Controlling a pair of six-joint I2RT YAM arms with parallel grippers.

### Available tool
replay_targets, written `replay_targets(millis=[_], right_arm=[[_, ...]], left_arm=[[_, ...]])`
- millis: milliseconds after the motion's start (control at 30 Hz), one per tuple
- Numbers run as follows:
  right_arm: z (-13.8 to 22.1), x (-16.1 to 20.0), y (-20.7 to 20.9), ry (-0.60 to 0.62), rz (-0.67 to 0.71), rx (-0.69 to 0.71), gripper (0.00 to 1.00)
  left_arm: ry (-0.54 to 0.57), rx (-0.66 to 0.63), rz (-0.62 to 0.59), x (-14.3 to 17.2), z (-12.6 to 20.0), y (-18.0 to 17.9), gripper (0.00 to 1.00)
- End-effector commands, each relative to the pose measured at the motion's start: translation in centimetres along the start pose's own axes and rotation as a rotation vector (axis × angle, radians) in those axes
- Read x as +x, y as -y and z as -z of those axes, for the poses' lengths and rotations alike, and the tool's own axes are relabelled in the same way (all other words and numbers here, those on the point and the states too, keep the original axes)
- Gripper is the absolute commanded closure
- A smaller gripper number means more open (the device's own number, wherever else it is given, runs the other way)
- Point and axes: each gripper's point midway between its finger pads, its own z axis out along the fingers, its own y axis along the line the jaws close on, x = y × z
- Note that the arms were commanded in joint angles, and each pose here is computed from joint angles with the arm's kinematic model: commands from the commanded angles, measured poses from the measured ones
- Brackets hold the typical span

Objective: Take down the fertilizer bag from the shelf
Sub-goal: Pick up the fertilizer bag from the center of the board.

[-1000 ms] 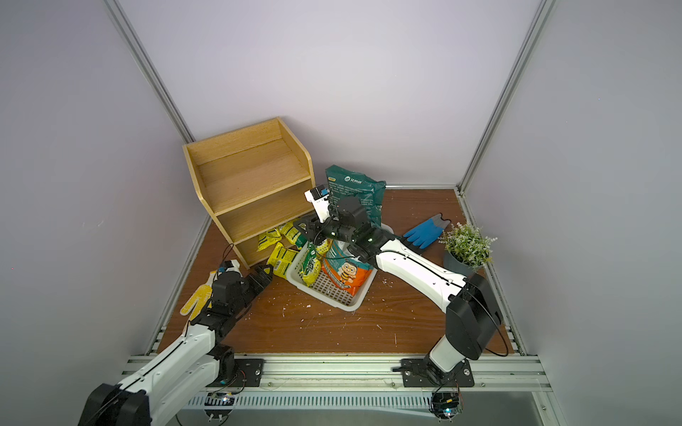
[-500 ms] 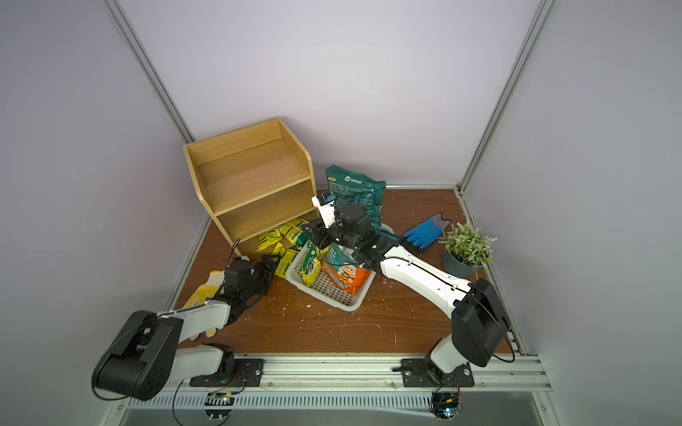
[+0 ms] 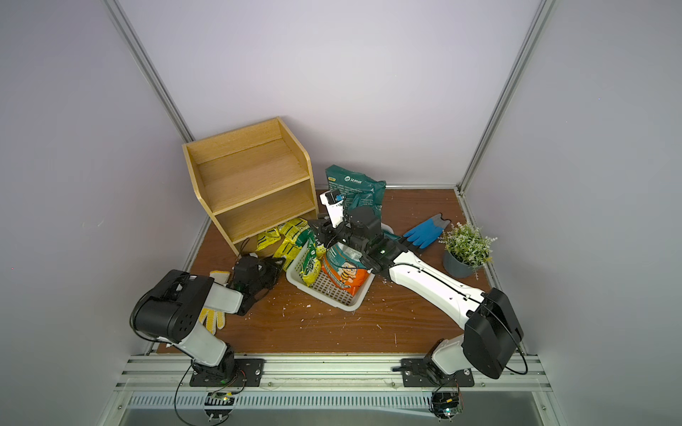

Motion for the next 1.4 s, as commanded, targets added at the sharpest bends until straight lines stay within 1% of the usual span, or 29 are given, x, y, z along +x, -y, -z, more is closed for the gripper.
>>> replay_targets(millis=[0, 33, 67, 100, 133, 167, 267, 300, 367, 433, 500, 600, 667, 767, 867, 967, 1033, 1133, 1200, 1300, 1367], right_arm=[[1.3, -2.8, -0.3, 0.106, 0.04, -0.011, 0.52], [1.5, -2.9, -0.3, 0.123, 0.047, -0.026, 0.37], [1.8, -3.0, 0.0, 0.143, 0.033, -0.024, 0.19], [2.3, -3.2, 0.8, 0.178, -0.018, 0.011, 0.01], [2.8, -3.2, 1.9, 0.207, -0.079, 0.05, 0.0], [3.2, -3.4, 2.4, 0.235, -0.102, 0.044, 0.0], [4.2, -3.7, 3.1, 0.257, -0.178, -0.056, 0.0], [4.4, -3.7, 3.3, 0.255, -0.186, -0.078, 0.0], [4.5, -3.5, 3.6, 0.242, -0.177, -0.066, 0.01], [4.5, -3.3, 4.0, 0.223, -0.157, -0.034, 0.01], [4.4, -3.1, 4.5, 0.203, -0.139, -0.003, 0.03], [4.4, -2.9, 4.9, 0.18, -0.116, 0.033, 0.05], [4.2, -2.8, 5.1, 0.164, -0.11, 0.048, 0.06], [4.0, -2.7, 5.1, 0.149, -0.114, 0.049, 0.07], [3.6, -2.8, 4.9, 0.148, -0.133, 0.026, 0.09], [3.3, -2.8, 4.6, 0.15, -0.153, 0.006, 0.11], [3.2, -2.7, 4.5, 0.15, -0.162, 0.001, 0.12], [3.4, -2.6, 4.4, 0.15, -0.156, 0.004, 0.13], [3.5, -2.5, 4.4, 0.147, -0.147, 0.011, 0.13], [3.8, -2.1, 4.6, 0.136, -0.129, 0.029, 0.13], [4.1, -1.9, 4.8, 0.133, -0.118, 0.044, 0.13]], left_arm=[[-0.054, -0.013, 0.002, 1.1, 0.0, -0.7, 0.93], [-0.051, -0.002, -0.008, 1.0, 0.2, -0.3, 0.94], [-0.046, 0.009, -0.014, 1.0, 0.5, 0.0, 0.95], [-0.041, 0.018, -0.016, 0.9, 0.8, 0.4, 0.98], [-0.041, 0.017, -0.045, 0.9, 1.1, 0.6, 0.99], [-0.042, 0.008, -0.067, 0.9, 1.3, 0.7, 0.99], [-0.035, -0.048, -0.177, 0.8, 2.4, 1.2, 0.99], [-0.016, -0.07, -0.228, 0.5, 3.1, 1.5, 0.99], [0.038, -0.107, -0.334, -0.2, 4.6, 2.4, 0.99], [0.121, -0.133, -0.432, -1.1, 6.6, 3.4, 0.99], [0.183, -0.136, -0.467, -1.7, 8.5, 3.8, 0.99], [0.241, -0.104, -0.492, -2.2, 11.1, 4.7, 0.99], [0.25, -0.069, -0.504, -2.0, 12.3, 5.7, 0.99], [0.228, -0.02, -0.534, -1.4, 13.7, 7.7, 0.99], [0.215, 0.035, -0.585, -0.4, 14.7, 10.6, 0.99], [0.255, 0.081, -0.677, 1.1, 15.7, 14.4, 0.99], [0.28, 0.116, -0.748, 2.6, 16.2, 17.3, 0.99], [0.278, 0.17, -0.847, 5.5, 15.9, 21.0, 0.99], [0.259, 0.193, -0.891, 7.3, 15.2, 22.7, 0.99], [0.227, 0.234, -0.921, 9.5, 13.9, 24.2, 0.99], [0.217, 0.252, -0.922, 10.2, 13.3, 24.8, 0.99]])
